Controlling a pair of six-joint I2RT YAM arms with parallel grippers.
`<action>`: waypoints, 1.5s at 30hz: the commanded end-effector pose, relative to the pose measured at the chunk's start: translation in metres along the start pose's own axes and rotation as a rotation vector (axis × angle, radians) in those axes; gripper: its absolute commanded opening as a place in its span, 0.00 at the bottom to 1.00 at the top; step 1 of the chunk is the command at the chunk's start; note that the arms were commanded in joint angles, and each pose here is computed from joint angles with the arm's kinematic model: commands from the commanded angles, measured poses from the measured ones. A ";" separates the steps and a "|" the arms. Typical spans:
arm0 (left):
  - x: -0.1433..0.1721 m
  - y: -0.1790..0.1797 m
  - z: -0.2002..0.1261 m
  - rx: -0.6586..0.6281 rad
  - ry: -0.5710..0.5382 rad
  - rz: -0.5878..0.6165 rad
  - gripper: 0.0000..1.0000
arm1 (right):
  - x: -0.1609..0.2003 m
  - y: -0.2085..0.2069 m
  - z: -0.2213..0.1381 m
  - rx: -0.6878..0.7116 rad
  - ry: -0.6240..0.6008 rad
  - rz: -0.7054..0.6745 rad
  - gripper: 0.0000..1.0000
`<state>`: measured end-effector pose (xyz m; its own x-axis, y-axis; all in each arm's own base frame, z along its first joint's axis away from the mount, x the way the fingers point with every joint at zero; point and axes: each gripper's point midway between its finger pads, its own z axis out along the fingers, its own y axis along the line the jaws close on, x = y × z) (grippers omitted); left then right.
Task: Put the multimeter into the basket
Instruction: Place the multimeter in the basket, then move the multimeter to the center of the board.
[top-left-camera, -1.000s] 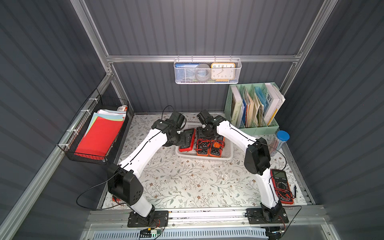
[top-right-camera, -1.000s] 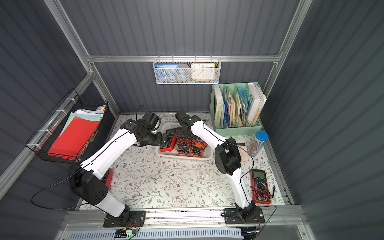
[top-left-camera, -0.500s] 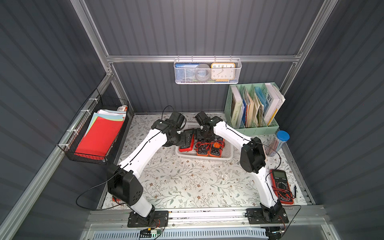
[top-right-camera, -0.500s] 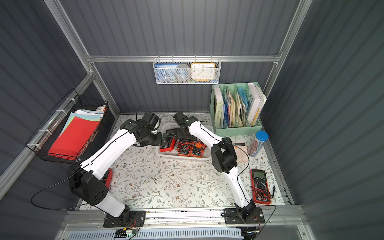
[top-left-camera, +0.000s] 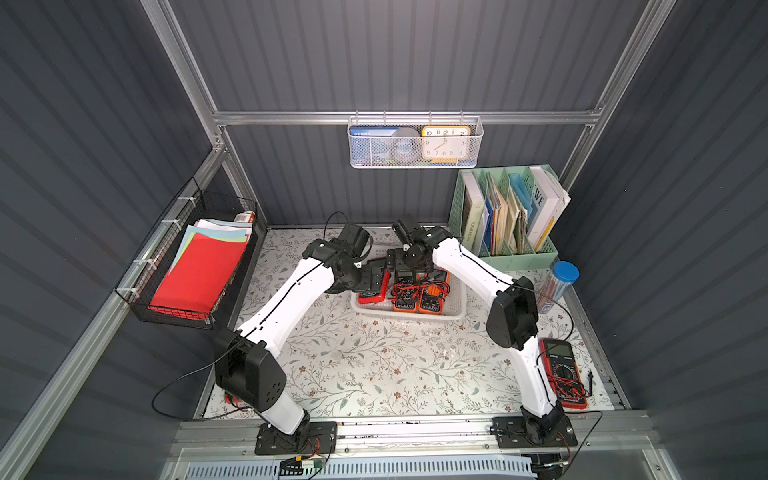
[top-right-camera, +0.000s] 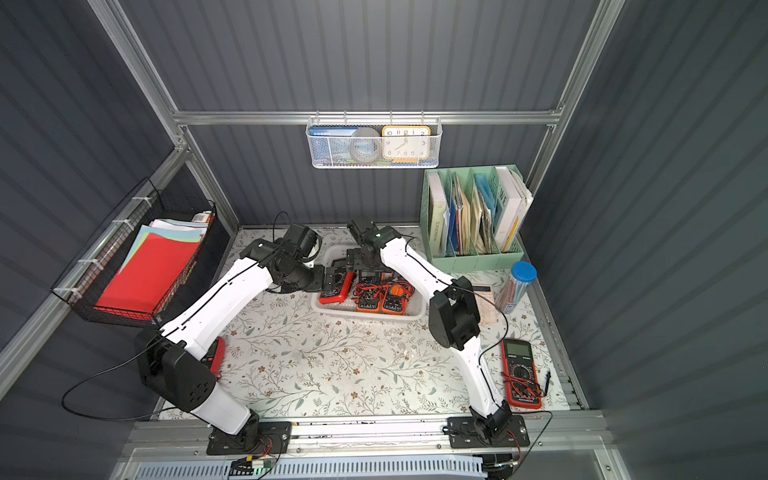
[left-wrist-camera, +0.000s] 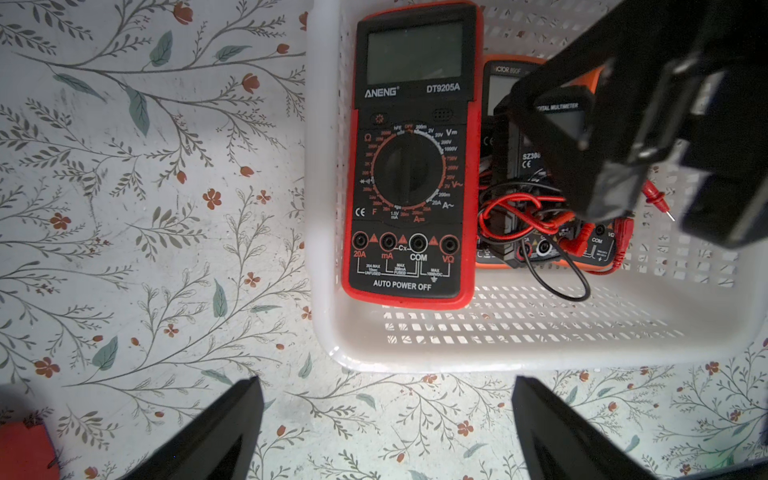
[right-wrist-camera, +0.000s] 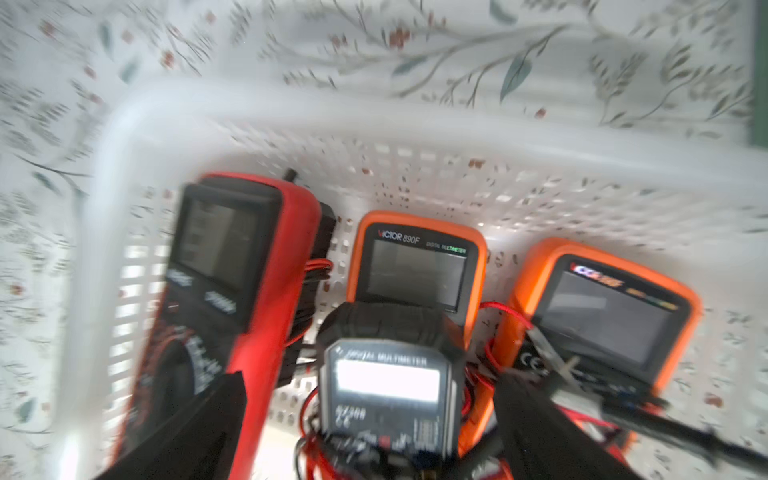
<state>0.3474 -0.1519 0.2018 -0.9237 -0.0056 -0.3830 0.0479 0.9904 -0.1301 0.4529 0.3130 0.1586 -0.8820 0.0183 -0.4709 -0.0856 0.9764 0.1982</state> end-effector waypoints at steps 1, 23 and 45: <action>-0.003 -0.003 -0.009 0.018 -0.013 0.018 0.99 | -0.021 -0.012 -0.042 0.024 -0.081 0.040 0.99; -0.002 -0.023 -0.008 0.131 0.000 0.031 0.99 | 0.135 -0.312 -0.141 0.412 -0.062 0.656 0.99; 0.000 -0.040 -0.009 0.203 0.018 0.039 0.99 | 0.274 -0.460 -0.174 0.706 -0.061 1.407 0.99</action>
<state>0.3454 -0.1862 0.2136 -0.9253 0.0179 -0.3788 0.1379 0.9464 -0.2922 0.1750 -0.1624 0.0906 -0.0801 0.9505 -0.3003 0.9915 0.1070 0.0744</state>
